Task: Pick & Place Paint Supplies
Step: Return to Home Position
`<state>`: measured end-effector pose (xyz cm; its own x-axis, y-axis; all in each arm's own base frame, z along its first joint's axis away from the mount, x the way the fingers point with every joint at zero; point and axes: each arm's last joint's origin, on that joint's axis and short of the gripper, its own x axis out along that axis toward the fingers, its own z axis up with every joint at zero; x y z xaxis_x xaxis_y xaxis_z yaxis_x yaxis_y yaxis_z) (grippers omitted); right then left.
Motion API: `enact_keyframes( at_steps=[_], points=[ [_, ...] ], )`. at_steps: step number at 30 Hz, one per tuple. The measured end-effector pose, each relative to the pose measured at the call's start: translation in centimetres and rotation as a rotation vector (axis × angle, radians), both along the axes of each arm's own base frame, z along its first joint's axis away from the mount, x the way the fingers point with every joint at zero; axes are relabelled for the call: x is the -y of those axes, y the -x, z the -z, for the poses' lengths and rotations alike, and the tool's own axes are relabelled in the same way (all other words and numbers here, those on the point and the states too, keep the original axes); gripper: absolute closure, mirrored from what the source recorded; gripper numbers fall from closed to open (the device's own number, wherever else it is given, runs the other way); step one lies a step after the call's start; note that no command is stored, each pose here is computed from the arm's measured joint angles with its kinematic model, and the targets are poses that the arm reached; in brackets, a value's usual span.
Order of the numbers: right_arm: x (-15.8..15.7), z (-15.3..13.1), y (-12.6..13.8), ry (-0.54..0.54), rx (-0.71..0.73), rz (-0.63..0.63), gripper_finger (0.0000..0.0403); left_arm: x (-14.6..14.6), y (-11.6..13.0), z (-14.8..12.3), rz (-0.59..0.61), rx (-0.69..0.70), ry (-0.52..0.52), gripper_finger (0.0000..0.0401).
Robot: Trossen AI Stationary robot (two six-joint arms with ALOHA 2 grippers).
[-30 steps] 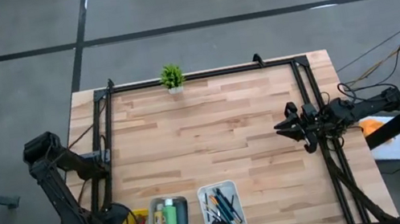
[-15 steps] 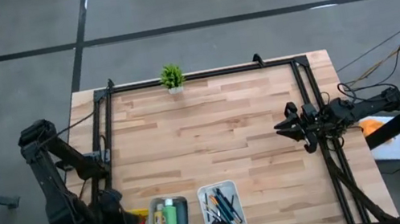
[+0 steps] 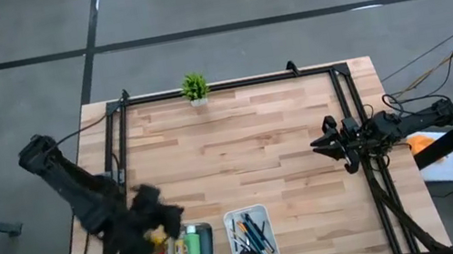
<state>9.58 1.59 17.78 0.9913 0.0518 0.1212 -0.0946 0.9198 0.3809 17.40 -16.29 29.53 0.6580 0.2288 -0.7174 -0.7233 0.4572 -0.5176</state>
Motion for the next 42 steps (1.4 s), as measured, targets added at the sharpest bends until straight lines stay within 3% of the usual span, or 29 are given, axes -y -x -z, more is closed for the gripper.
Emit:
enact_keyframes(
  at_steps=[4,11,17,21,24,28,35,42],
  points=[
    [0.0,0.0,0.0,0.0,0.0,0.0,0.0309,-2.8,-4.0,-0.8,0.108,0.018,-0.103,0.0301],
    [0.0,0.0,0.0,0.0,0.0,0.0,0.0309,-7.5,-10.5,-3.4,0.274,0.268,-0.447,0.0301],
    [0.0,0.0,0.0,0.0,0.0,0.0,0.0309,-12.2,-12.7,-3.0,0.386,0.403,-0.574,0.0313],
    [0.0,0.0,0.0,0.0,0.0,0.0,0.0309,-15.1,-13.1,-1.1,0.5,0.497,-0.601,0.0369],
    [0.0,0.0,0.0,0.0,0.0,0.0,0.0309,-16.6,-12.8,0.5,0.56,0.572,-0.647,0.0394],
    [0.0,0.0,0.0,0.0,0.0,0.0,0.0309,-17.5,-11.3,2.5,0.62,0.625,-0.807,0.0399],
    [0.0,0.0,0.0,0.0,0.0,0.0,0.0309,-17.3,-5.8,4.9,0.622,0.685,-1.038,0.04],
    [0.0,0.0,0.0,0.0,0.0,0.0,0.0309,-17.2,-0.2,7.2,0.561,0.714,-1.092,0.0401]
  ],
)
